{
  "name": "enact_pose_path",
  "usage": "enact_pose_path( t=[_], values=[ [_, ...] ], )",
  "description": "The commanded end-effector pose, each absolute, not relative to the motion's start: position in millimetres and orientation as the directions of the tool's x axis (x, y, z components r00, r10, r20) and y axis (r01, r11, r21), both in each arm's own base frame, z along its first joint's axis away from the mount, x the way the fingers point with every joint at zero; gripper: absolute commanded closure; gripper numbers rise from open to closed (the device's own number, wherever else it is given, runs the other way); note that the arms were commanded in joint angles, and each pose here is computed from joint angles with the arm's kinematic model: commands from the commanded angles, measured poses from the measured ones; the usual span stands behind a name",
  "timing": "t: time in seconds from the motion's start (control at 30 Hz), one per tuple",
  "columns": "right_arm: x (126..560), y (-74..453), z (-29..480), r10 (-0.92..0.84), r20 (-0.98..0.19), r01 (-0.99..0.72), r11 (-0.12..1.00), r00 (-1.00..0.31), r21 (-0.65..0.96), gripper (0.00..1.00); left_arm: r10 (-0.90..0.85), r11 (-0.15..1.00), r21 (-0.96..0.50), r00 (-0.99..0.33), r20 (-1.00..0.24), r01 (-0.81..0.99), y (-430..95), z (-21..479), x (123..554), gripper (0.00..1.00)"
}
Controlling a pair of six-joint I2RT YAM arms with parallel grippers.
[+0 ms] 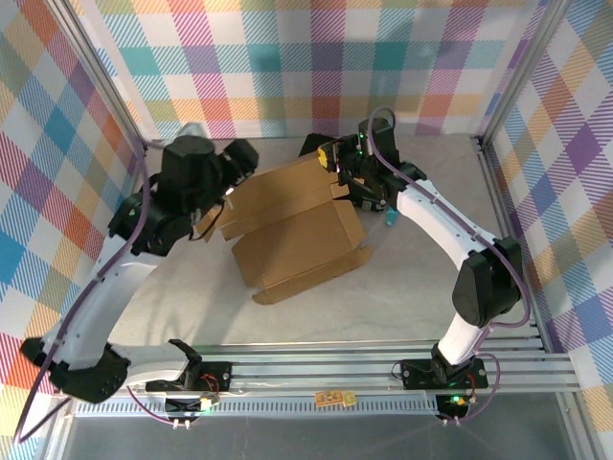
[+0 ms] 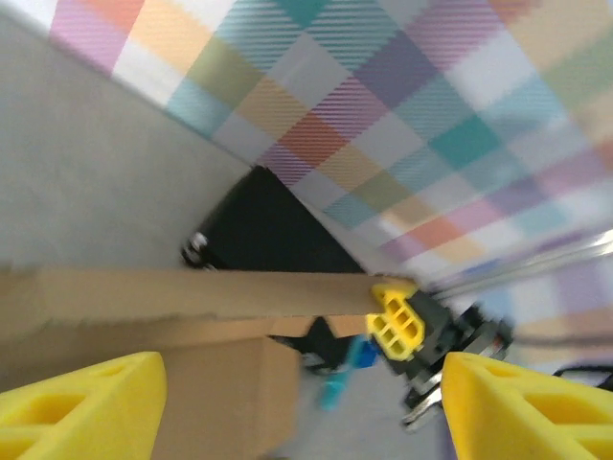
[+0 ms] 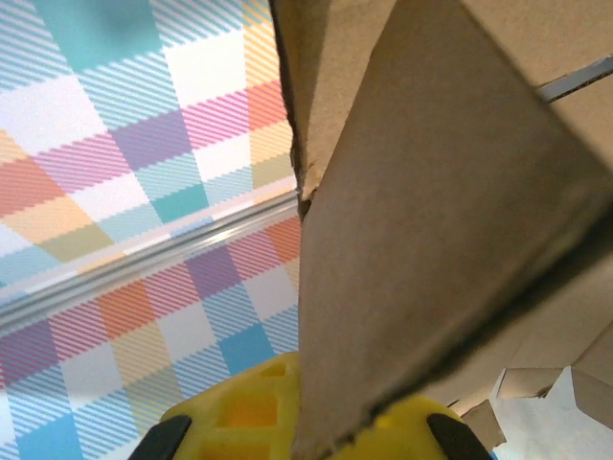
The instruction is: Fold the paper box
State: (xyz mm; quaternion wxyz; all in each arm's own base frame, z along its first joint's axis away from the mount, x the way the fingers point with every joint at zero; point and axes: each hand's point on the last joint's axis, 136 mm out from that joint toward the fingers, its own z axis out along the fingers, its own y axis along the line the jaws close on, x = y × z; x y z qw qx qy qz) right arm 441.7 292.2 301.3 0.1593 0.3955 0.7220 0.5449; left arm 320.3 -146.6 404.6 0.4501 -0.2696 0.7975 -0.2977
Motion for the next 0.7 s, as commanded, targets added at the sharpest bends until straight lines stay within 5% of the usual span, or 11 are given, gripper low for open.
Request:
enact_pose_path(
  t=[0.0,0.2,0.43,0.53,0.67],
  values=[
    [435.5,286.0,362.5,0.743,0.203,0.273,-0.028,-0.638,0.962,1.0,-0.868,0.338,-0.891,-0.465,-0.171,-0.303,-164.1,383.0,336.4,0.26],
    [429.7,278.6,355.3,0.756,0.225,0.294,-0.045,-0.615,0.955,1.0,-0.892,0.146,-0.92,-0.451,0.037,-0.364,-176.7,355.0,361.6,0.29],
    [422.8,275.4,352.0,0.755,0.238,0.307,-0.051,-0.611,0.95,1.0,-0.927,0.084,-0.93,-0.37,0.059,-0.359,-165.6,338.8,388.6,0.4],
    [420.0,273.7,350.9,0.756,0.24,0.311,-0.051,-0.609,0.949,1.0,-0.933,0.064,-0.943,-0.354,0.06,-0.328,-164.5,340.7,400.9,0.53],
    [418.3,272.4,349.6,0.757,0.24,0.312,-0.05,-0.607,0.949,1.0,-0.932,0.062,-0.941,-0.356,0.065,-0.333,-166.0,332.3,403.9,0.82]
  ],
)
